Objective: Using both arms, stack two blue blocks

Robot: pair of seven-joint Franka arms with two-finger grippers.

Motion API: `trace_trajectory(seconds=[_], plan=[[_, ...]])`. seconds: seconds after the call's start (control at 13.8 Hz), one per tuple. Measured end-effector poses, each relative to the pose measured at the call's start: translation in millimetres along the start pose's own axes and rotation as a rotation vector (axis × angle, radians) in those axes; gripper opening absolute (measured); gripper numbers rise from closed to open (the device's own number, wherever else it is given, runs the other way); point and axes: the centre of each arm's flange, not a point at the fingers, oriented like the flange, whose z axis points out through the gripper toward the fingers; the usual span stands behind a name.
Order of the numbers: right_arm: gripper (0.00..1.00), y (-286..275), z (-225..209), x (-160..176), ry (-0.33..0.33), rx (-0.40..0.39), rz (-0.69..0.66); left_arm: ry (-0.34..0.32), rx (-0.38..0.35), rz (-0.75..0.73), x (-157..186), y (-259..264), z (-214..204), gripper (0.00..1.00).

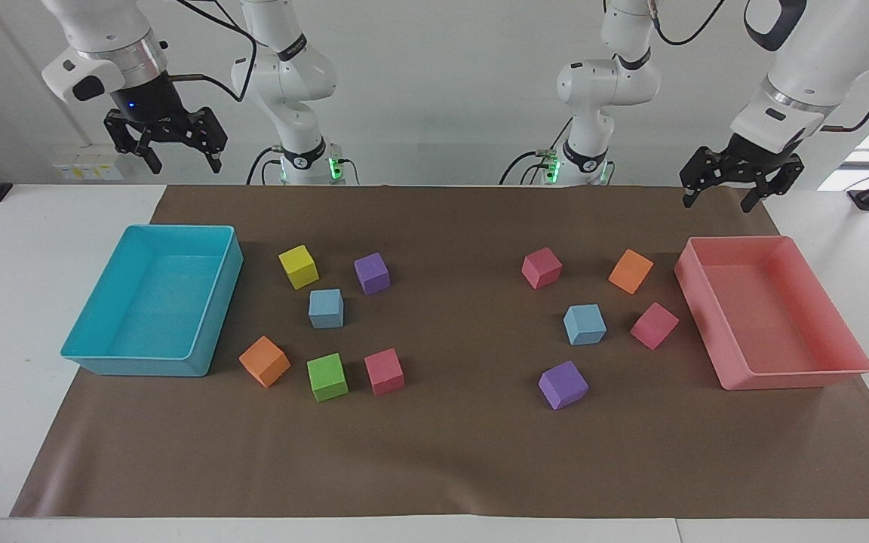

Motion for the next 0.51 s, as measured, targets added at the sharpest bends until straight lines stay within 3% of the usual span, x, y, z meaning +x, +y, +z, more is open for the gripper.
trace_trajectory(seconds=[0.15, 0.51], plan=[[1.00, -1.1, 1.8, -5.2, -0.037, 0.002, -0.002, 0.000, 0.000, 0.000, 0.0, 0.0, 0.0, 1.00], [1.00, -1.2, 1.7, -6.2, -0.041, 0.002, -0.002, 0.000, 0.000, 0.000, 0.0, 0.0, 0.0, 1.00]])
